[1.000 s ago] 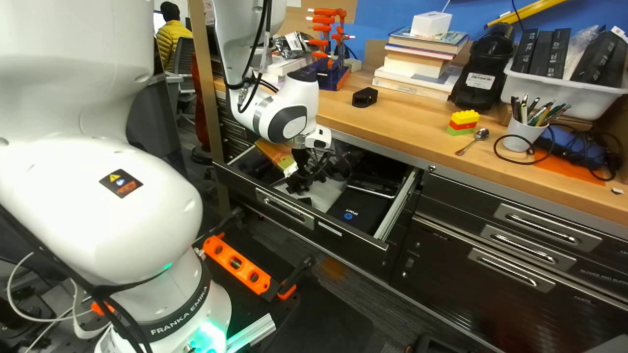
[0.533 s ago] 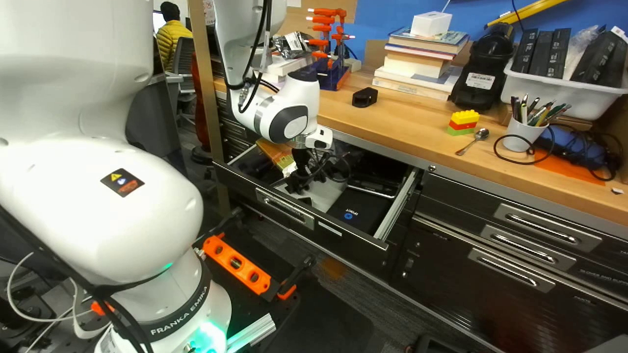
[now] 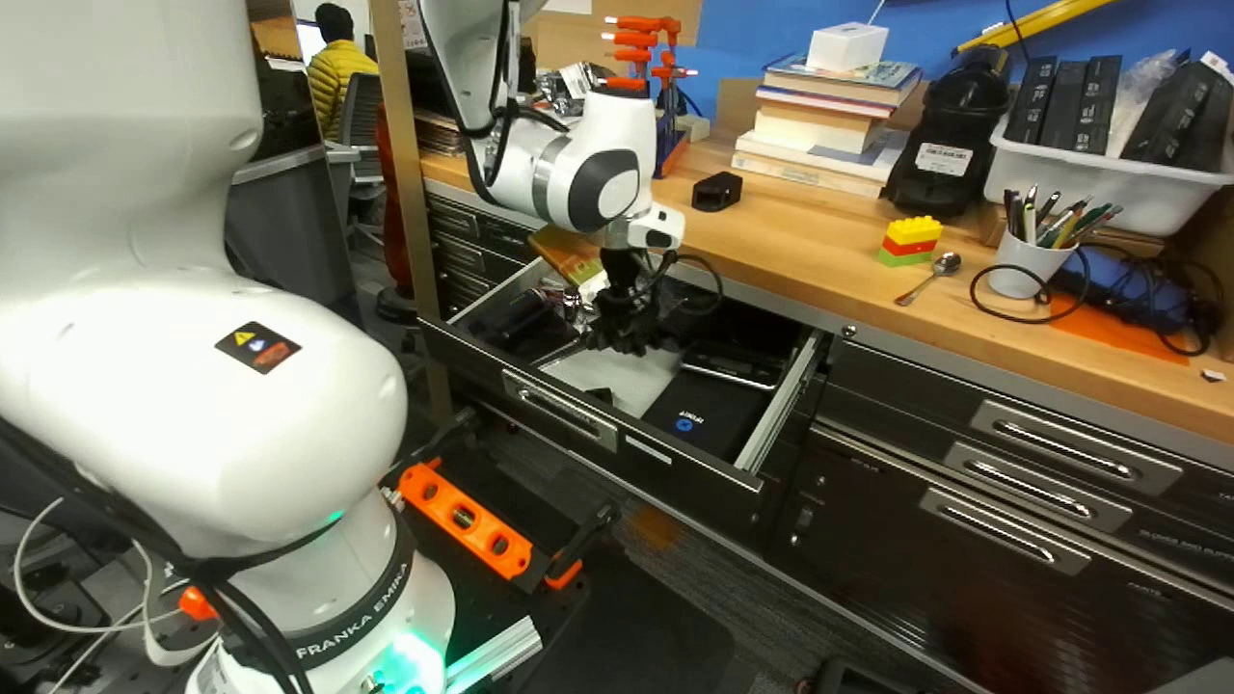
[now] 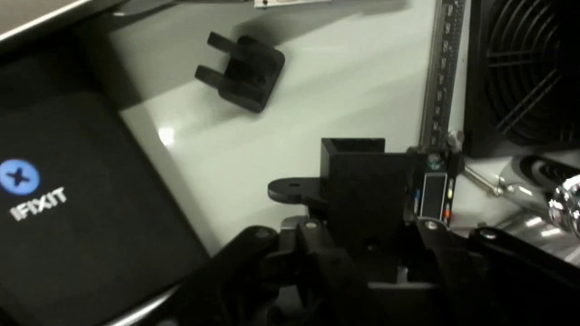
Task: Open the middle topmost drawer and take out two black objects
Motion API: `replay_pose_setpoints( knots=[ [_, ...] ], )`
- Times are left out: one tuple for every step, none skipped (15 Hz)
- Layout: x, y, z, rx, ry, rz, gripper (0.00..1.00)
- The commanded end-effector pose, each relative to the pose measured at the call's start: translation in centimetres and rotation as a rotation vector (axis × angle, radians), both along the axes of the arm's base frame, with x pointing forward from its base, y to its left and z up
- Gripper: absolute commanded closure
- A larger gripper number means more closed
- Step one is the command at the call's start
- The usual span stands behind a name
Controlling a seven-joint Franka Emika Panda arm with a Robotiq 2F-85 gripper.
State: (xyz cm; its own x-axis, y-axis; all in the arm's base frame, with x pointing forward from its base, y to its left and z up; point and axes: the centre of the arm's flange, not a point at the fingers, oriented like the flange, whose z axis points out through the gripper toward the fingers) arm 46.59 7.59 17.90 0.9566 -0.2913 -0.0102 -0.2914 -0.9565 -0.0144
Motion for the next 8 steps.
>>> replay_pose_setpoints(
  knots=[
    [2.9, 0.3, 6.8, -0.040, -0.045, -0.038, 0.81],
    [3.7, 0.2, 8.1, -0.050, -0.062, -0.047, 0.81],
    [4.8, 0.4, 9.5, -0.053, -0.083, -0.057, 0.81],
    [5.8, 0.5, 10.5, -0.058, -0.106, -0.071, 0.81],
    [7.1, 0.7, 11.5, -0.059, -0.131, -0.083, 0.81],
    [8.5, 0.9, 12.3, -0.069, -0.162, -0.096, 0.81],
    [10.2, 1.0, 13.0, -0.069, -0.179, -0.111, 0.81],
    [11.5, 1.0, 13.6, -0.072, -0.196, -0.128, 0.81]
  ],
)
